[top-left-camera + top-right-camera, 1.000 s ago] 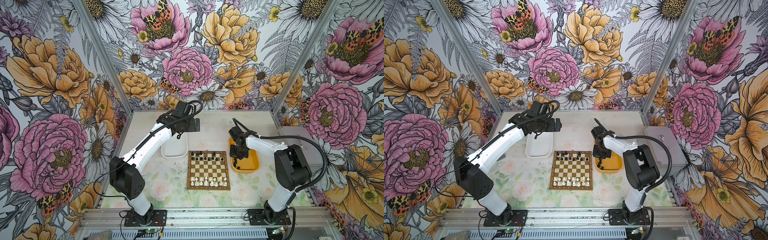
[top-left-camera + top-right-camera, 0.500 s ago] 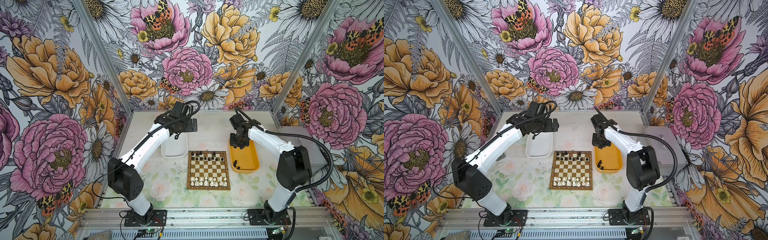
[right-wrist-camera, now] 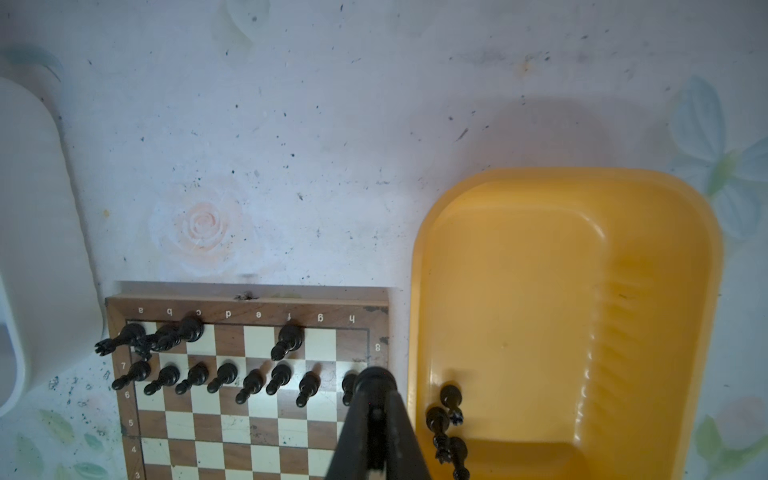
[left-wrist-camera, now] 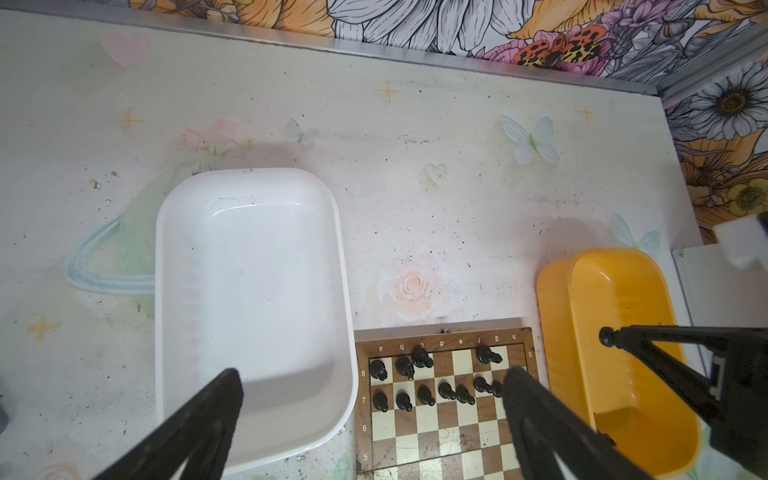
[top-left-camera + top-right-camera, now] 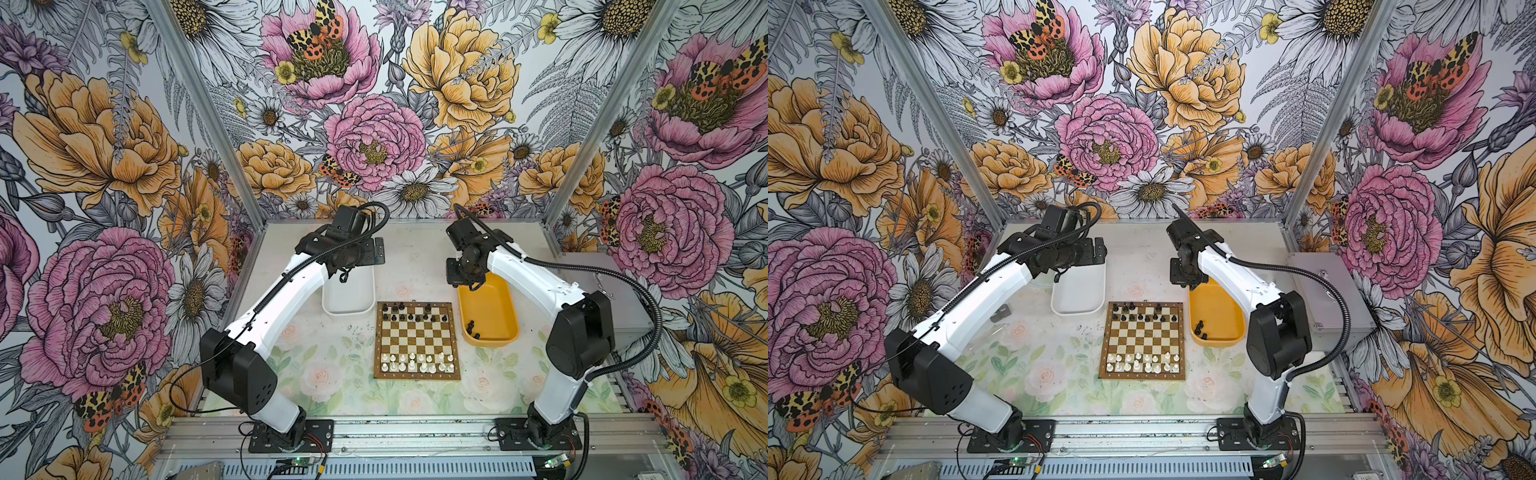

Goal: Set up the chess pieces on the board
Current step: 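Lift the black piece out of the yellow tub with the right gripper, then carry the black piece with the right gripper over the board's far ranks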

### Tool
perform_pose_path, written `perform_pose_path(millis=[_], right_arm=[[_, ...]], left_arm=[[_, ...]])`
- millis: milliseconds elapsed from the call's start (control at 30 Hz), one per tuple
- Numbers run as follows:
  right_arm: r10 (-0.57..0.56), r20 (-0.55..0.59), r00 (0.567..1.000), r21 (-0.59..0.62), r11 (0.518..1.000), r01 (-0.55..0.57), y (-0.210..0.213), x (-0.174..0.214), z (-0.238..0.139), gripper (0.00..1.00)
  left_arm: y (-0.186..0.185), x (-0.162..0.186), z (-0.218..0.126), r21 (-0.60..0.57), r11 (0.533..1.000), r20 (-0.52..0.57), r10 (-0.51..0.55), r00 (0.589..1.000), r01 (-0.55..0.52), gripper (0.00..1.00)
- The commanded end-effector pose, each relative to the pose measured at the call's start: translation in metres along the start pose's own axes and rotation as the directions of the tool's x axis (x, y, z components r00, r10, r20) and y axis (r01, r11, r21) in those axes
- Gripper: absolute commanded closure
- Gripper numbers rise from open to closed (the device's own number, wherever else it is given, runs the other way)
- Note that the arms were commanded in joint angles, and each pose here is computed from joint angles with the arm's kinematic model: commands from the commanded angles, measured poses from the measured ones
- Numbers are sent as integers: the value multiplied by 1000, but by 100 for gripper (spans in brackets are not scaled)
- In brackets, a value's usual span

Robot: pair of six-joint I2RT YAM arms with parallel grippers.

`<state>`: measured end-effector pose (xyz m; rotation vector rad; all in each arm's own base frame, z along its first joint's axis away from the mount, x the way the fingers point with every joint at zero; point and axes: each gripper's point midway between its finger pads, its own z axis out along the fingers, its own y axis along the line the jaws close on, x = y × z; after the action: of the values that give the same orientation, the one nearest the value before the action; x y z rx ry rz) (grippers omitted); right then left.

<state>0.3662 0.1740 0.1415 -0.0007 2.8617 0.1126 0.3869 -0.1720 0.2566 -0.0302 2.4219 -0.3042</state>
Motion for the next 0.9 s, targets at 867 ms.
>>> perform_pose_path(millis=[867], right_arm=[[-42, -169, 985, -46, 998, 34, 31, 43, 64, 100]], left_arm=[[43, 9, -39, -47, 996, 91, -70, 993, 75, 1]])
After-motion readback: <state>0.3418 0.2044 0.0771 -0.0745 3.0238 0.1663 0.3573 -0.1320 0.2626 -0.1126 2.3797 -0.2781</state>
